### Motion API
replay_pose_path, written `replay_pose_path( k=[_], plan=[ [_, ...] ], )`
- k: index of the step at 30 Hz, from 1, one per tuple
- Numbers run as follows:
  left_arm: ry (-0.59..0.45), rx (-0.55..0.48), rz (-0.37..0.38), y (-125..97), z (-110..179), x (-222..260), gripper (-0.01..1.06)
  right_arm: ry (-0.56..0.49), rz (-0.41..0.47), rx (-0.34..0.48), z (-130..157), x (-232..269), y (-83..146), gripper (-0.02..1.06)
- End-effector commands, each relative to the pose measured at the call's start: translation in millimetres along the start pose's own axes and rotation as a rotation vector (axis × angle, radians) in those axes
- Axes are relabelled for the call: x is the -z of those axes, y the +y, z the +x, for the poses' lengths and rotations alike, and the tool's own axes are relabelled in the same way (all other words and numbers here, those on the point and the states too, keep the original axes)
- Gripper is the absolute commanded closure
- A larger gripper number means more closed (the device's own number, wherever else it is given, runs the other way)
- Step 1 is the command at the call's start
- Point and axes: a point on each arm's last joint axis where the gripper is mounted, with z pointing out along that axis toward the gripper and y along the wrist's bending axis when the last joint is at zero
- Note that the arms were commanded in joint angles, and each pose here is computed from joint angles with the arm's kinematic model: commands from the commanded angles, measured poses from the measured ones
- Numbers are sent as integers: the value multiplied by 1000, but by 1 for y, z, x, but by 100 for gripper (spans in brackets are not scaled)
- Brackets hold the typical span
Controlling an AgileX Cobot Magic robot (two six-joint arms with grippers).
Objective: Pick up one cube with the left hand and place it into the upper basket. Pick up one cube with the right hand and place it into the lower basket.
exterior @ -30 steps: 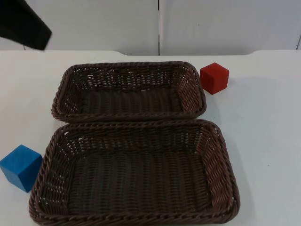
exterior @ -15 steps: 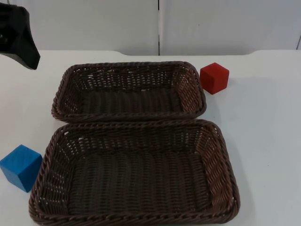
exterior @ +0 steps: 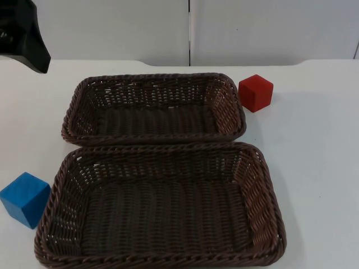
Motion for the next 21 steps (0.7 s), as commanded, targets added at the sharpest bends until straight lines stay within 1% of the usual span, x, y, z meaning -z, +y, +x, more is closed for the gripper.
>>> replay_pose_path(
  k=[1, 2, 5, 6, 7, 11, 12, 15, 17, 21],
  plan=[
    [-2, 14, 14, -3, 0, 0, 0, -36, 4, -3, -4, 3, 0, -1],
    [-2, 17, 17, -3, 0, 0, 0, -54, 6, -1, -6, 4, -1, -1],
    [0, 23, 27, -4, 0, 0, 0, -42, 6, -2, -24, -3, -1, -1],
    [0, 23, 27, -4, 0, 0, 0, -42, 6, -2, -24, -3, -1, -1],
    [4, 21, 33, -4, 0, 0, 0, -36, 8, 1, -31, -6, -1, -1],
    [8, 24, 46, -6, 1, 0, 0, 48, 4, 7, -58, -32, 0, -1],
    [8, 24, 46, -6, 1, 0, 0, 48, 4, 7, -58, -32, 0, -1],
    [13, 20, 48, -6, 1, 0, 0, 127, 2, -17, -77, -64, 1, -1],
    [20, 23, 51, -6, 2, 0, 0, 136, 1, -16, -80, -69, 1, -1],
    [49, 11, 59, -7, 5, 0, 0, 202, -1, -29, -106, -110, 3, -1]
  ],
)
